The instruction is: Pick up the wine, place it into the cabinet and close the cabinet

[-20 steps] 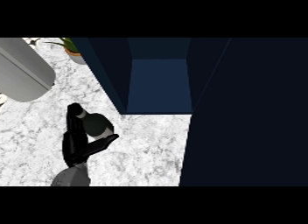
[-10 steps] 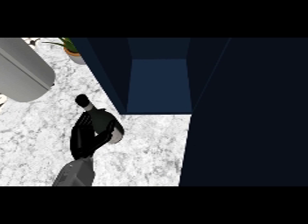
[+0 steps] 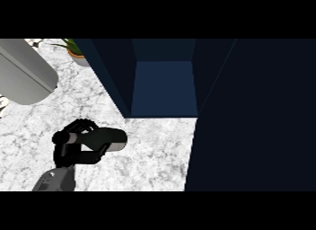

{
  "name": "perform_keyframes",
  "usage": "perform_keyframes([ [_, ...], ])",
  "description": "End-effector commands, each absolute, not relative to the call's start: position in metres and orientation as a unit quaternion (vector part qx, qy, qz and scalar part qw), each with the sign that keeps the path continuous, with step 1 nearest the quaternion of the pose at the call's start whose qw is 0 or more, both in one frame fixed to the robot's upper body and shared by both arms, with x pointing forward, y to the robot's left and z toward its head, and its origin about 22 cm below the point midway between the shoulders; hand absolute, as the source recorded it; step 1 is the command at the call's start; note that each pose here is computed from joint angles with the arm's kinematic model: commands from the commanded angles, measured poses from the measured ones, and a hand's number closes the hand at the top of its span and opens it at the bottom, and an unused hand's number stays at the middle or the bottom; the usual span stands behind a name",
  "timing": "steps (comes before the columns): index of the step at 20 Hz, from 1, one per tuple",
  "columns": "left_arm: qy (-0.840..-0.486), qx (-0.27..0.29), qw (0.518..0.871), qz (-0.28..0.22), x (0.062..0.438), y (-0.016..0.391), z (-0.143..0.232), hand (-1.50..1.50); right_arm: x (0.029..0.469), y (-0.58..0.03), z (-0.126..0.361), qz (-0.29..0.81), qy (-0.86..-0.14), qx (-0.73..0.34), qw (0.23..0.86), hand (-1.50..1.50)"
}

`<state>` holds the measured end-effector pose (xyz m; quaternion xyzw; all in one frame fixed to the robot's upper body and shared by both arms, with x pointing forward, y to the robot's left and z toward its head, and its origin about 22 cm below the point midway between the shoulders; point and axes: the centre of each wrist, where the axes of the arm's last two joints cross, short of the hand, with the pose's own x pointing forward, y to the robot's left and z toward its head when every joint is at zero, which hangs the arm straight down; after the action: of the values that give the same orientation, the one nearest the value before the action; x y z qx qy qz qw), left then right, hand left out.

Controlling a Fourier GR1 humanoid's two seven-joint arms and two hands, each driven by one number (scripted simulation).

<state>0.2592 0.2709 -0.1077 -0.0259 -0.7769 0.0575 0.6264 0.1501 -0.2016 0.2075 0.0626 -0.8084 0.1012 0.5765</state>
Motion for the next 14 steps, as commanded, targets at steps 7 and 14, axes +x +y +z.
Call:
perform_keyframes([
  [7,-0.803,-0.034,0.594,0.006,0.245,0.323,-0.082,1.5,0.133,-0.212,0.215,0.096,-0.822,0.069,0.557,-1.5],
  [14,-0.824,-0.074,0.561,0.034,0.245,0.298,-0.038,1.5,0.124,-0.206,0.218,0.104,-0.815,0.075,0.564,-1.5],
])
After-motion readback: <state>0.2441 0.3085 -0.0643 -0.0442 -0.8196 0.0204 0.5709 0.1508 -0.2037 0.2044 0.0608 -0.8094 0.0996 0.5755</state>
